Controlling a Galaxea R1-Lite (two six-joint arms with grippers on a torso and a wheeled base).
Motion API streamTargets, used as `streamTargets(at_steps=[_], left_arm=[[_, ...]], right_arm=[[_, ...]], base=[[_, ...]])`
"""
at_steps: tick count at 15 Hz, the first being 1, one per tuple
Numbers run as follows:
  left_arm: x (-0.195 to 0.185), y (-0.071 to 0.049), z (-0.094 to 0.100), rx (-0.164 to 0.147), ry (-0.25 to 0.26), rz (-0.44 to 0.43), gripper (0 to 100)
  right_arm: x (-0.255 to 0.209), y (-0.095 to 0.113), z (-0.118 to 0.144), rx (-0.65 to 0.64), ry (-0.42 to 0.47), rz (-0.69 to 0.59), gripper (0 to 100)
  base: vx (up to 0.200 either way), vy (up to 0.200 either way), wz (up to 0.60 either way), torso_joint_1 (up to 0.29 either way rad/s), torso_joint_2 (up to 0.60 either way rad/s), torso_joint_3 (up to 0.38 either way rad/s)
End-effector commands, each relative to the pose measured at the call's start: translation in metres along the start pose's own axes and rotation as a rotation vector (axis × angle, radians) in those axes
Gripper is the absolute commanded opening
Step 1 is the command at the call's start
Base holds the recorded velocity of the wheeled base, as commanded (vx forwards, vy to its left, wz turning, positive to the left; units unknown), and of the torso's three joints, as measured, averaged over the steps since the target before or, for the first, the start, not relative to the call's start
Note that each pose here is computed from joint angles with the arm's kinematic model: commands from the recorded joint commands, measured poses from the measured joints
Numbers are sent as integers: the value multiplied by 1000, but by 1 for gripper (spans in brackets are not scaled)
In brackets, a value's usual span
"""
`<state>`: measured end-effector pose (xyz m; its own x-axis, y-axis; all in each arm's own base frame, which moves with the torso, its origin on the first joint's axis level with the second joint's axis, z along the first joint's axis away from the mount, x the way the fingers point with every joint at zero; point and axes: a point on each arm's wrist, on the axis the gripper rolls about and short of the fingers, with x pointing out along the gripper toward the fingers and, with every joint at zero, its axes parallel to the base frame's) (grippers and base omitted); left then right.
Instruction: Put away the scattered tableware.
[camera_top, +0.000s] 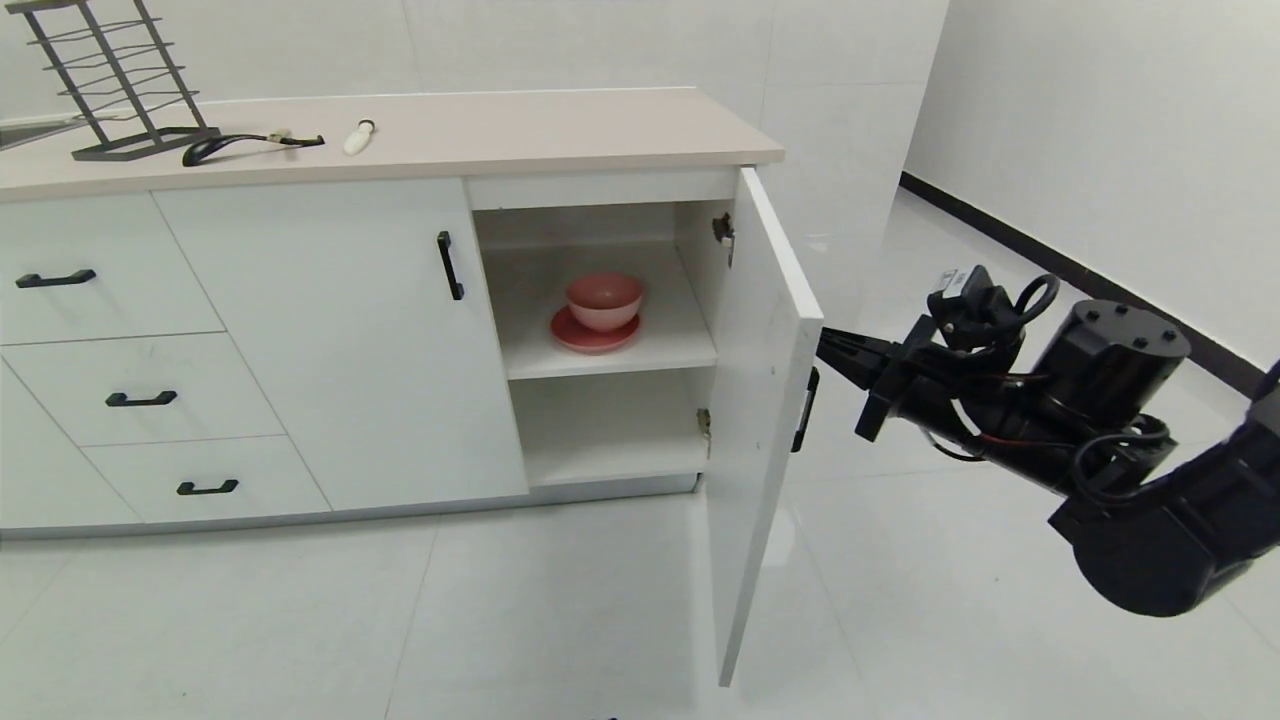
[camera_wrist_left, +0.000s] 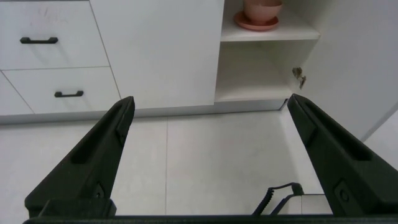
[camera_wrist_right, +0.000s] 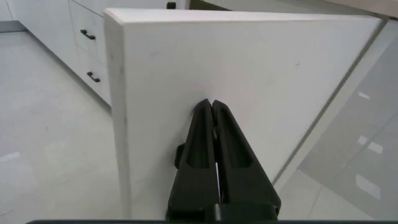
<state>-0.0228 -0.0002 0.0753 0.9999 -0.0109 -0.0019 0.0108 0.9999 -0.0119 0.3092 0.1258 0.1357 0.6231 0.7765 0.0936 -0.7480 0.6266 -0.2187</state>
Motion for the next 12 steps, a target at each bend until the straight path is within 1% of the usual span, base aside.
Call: streamTargets(at_steps=[1,3,6,10,12], left_arm=[[0,0,0,0,0,0,100],[0,0,0,0,0,0,100],[0,0,0,-2,0,0,100],[0,0,0,-2,0,0,100],[0,0,0,-2,0,0,100]], right_arm=[[17,7,-8,6,-4,37,0],[26,13,-9,5,-15,63,0],[41,25,-1,-6,-59,108,0],[57,25,-2,-14,-88,120,0],[66,28,-8,-14,-91,132,0]], base=[[0,0,0,0,0,0],[0,0,0,0,0,0],[0,0,0,0,0,0],[0,0,0,0,0,0],[0,0,0,0,0,0]])
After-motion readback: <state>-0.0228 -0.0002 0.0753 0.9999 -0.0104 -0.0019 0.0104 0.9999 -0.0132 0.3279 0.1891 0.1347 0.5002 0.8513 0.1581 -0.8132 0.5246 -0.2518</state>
